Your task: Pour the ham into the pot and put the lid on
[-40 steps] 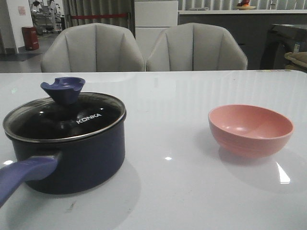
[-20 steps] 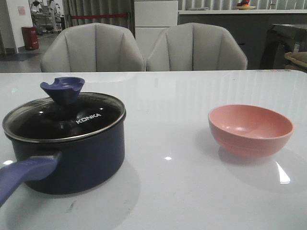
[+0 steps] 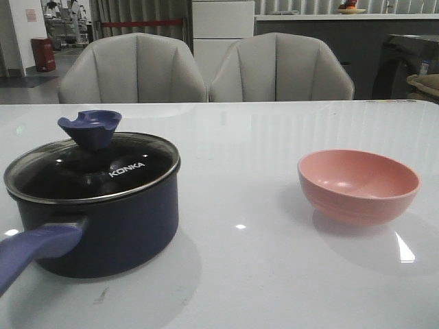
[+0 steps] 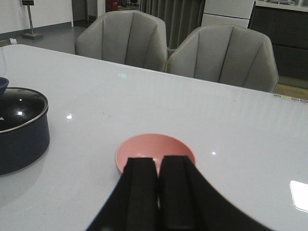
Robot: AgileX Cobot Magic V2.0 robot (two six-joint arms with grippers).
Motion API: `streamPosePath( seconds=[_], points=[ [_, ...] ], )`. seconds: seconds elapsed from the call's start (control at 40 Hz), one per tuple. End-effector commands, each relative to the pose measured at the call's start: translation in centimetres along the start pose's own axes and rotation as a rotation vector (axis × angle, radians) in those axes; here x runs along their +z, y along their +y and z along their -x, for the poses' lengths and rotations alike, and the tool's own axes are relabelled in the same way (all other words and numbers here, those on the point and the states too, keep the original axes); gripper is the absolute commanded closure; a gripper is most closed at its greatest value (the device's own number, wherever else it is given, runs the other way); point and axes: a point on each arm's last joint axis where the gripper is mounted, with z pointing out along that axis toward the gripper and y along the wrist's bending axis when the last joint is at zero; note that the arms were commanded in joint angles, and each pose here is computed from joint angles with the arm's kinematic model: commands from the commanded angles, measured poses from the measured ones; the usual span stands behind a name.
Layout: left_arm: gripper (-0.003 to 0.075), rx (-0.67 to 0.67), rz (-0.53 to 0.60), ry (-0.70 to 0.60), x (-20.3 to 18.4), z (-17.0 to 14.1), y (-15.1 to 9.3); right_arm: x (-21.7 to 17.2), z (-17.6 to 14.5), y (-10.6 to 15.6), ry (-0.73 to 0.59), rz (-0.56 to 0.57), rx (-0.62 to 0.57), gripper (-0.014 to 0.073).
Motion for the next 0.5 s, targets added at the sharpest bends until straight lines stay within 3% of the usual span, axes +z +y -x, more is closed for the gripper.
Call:
streamPosePath(
  seconds=[0.0,0.25,0.475],
  points=[
    [0.0595,-0.006,0.006,-0.127,-0.6,1.6,0.1,-0.5,1.6,-0.2,-0.118,-0.021,-0.003,0.0434],
    [0.0595,-0.036,0.023,-0.150,0.6,-0.4,-0.2,-0.5,1.6,-0.2,-0.118,-0.021,-0.003,0.0434],
    [0.0595,-0.150,0.153,-0.231,1.8,-3.2,0.1,-0.5,1.6,-0.2,-0.118,-0.021,-0.003,0.0434]
  ],
)
